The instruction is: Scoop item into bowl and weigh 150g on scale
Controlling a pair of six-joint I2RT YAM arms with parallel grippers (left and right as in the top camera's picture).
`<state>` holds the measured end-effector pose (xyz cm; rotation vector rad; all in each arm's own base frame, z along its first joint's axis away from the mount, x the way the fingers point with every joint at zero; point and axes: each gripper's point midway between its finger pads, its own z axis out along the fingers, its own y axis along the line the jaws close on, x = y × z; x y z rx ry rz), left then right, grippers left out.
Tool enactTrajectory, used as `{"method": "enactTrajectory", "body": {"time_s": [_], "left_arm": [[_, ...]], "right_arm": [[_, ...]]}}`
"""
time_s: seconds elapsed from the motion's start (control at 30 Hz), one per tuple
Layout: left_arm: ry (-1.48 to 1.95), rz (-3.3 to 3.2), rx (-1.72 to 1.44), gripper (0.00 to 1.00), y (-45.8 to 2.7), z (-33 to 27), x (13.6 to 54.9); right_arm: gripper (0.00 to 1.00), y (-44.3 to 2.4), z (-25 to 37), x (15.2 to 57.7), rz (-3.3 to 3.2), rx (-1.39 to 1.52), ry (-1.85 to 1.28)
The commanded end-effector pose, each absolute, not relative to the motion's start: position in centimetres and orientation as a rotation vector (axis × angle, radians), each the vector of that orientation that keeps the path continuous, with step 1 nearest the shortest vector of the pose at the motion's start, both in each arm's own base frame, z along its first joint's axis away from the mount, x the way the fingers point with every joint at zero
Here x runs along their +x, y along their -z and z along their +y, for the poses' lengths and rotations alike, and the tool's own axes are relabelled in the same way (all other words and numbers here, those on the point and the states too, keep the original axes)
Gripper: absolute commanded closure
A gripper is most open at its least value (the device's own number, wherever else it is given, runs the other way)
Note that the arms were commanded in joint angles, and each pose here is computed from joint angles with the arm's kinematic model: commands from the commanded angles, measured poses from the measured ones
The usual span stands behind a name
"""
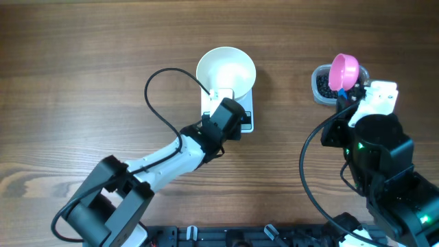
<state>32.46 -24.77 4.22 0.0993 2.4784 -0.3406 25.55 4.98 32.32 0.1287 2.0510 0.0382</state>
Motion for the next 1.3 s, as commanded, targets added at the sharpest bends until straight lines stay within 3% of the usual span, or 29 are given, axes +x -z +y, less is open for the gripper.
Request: {"method": "enactTrajectory", "body": {"time_s": [0.0,1.27], "left_arm": [[0.350,2.505,0.169,0.96,-3.2,-25.0,32.0],[0.358,2.507,0.256,0.96,-2.0,-25.2,32.6]], "right_arm": [[0.96,-32.7,4.8,26.2,2.047,0.134,-0.009],[0.96,-31.4,5.5,27.5,2.091,0.122,0.016]]}}
